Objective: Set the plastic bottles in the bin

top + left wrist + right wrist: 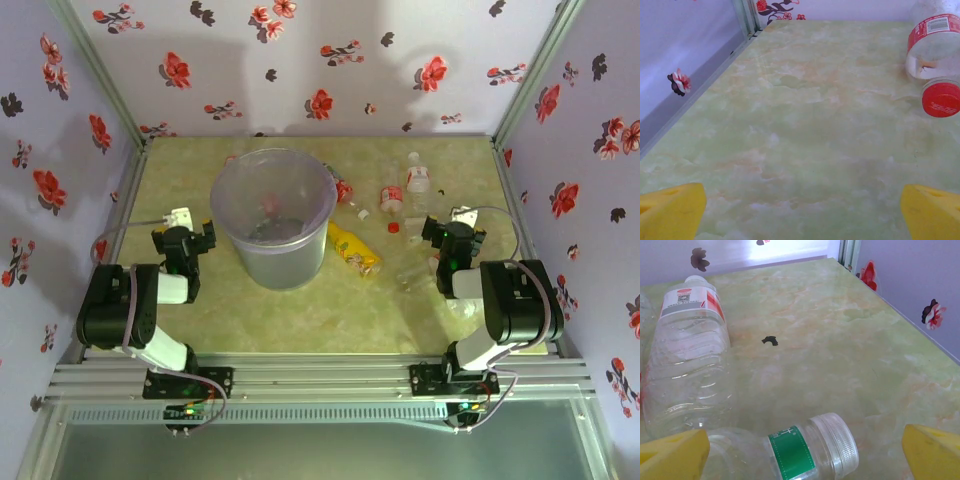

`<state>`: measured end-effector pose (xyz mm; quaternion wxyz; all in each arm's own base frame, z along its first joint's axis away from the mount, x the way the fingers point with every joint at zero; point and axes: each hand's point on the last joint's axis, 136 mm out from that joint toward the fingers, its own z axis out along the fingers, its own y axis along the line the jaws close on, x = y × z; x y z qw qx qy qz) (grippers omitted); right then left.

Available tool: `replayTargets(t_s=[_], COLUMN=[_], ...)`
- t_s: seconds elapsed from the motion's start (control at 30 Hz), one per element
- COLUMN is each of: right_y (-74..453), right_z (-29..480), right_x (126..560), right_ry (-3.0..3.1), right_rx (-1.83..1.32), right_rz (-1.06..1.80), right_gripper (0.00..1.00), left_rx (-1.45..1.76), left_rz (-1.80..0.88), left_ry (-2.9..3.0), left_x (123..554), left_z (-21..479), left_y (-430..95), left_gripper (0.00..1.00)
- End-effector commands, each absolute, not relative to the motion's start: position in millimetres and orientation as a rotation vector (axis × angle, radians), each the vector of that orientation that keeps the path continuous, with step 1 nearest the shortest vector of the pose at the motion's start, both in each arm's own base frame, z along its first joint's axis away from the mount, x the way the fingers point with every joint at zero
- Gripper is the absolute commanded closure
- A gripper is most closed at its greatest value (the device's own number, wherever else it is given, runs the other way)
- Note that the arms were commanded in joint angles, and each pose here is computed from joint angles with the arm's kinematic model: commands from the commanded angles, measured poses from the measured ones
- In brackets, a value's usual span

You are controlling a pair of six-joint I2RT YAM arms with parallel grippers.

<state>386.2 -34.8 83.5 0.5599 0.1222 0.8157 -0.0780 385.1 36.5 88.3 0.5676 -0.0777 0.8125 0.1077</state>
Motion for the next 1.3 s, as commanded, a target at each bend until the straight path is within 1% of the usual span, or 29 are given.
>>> replayTargets(t_s=[0.0,0.73,0.87,0.97,1.07,1.17,1.27], right_y=[-35.8,-36.6,-39.2,-43.4,-45.9,-59.4,-62.1], right_z=[88.9,87.2,96.6,120.1,147.1,163.5,176.0], right_x=[388.9,391.0,390.7,389.3,386.0,365.0,336.0], right_ry=[1.896,1.908,1.893,1.932,1.976,2.084,2.218], right_rx=[0.291,0.295,0.311,0.334,0.353,0.477,0.616], right_rz=[-0.175,-0.158,-0.16,-0.188,-0.207,-0.285,-0.287], right_gripper=[0.01,0.01,0.01,0.01,0.01,0.01,0.01], left_rx=[-0.204,-0.205,-0.238,-0.3,-0.359,-0.473,-0.581], left_rz=[0.243,0.241,0.241,0.287,0.309,0.325,0.252], left_ry=[1.878,1.88,1.872,1.833,1.773,1.775,1.855], left_x=[391.1,391.8,386.8,377.8,363.1,341.1,315.7], left_z=[98.4,98.7,106.6,128.3,169.2,213.4,246.1], left_y=[39.2,39.3,43.6,55.1,63.5,76.2,74.9], left_gripper=[0.0,0.0,0.0,0.01,0.0,0.01,0.01])
